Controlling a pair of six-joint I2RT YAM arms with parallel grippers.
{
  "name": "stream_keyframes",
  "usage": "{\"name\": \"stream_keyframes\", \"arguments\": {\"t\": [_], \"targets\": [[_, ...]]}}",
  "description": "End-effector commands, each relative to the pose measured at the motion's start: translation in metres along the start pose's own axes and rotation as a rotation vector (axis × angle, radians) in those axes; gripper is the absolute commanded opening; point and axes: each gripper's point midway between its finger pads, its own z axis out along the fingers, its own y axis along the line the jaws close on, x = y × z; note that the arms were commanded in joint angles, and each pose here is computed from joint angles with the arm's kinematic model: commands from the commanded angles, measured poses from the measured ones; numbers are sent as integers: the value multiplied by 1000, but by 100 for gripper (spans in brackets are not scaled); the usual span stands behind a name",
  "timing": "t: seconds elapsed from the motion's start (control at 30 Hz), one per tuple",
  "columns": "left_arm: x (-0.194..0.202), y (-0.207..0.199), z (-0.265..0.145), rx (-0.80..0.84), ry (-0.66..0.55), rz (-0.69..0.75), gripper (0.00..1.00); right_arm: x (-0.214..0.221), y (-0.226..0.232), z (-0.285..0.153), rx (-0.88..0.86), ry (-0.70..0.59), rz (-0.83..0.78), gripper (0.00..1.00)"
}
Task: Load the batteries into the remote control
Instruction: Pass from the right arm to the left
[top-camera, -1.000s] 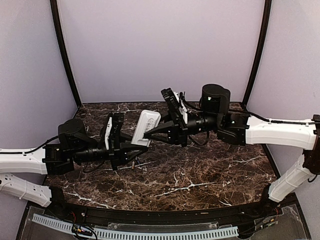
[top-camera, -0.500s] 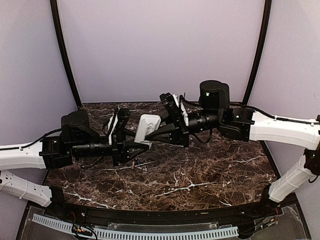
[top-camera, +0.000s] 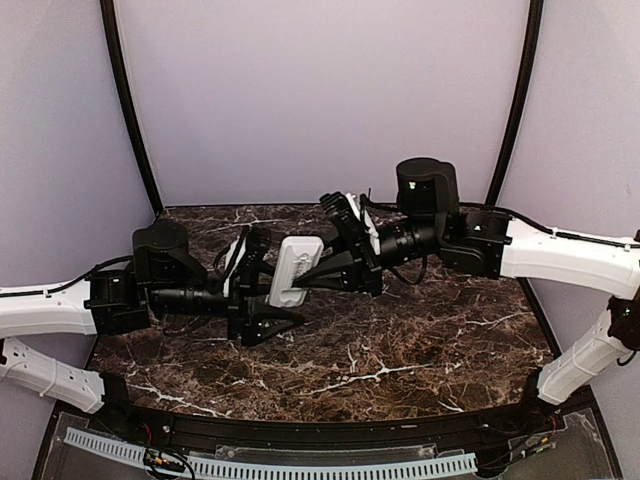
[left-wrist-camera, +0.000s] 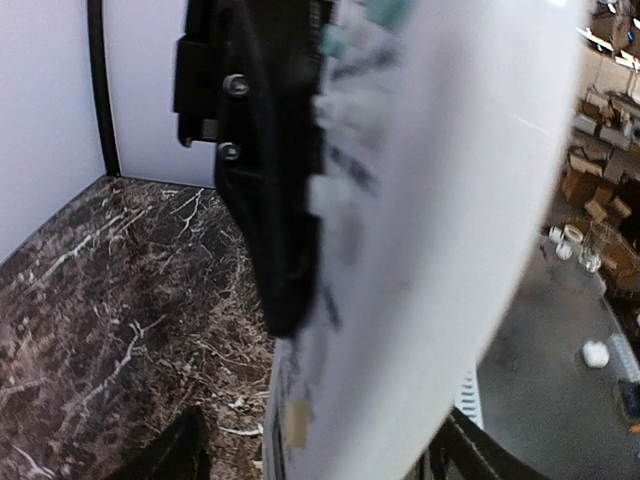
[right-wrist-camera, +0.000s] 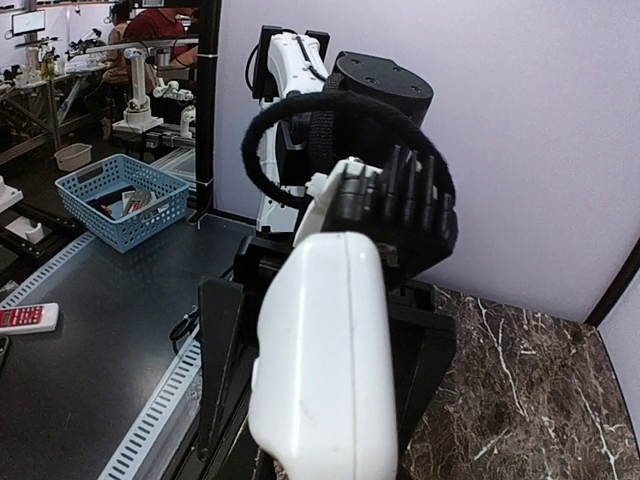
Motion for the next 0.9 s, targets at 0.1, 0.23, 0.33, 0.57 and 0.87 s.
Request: {"name": "stream_keyframes", "arguments": {"t": [0.1,0.23,0.33,0.57,0.87], "targets": [[-22,-26,-11,145,15,88,85,-36,19,-10,-91,-34,-123,13],[-29,-16,0,110,19,93,74,-35,17,-9,-89,-36,-140,13],[-34,-19,3,136,-7,105,69,-35,17,-8,-93,-33,-143,13],[-32,-12,7,102,-8,108,35,-36,7,-8,-29,-22,-143,13],[-33,0,4,21,-21,97,0,-36,-3,-10,40,-20,-137,34]]}}
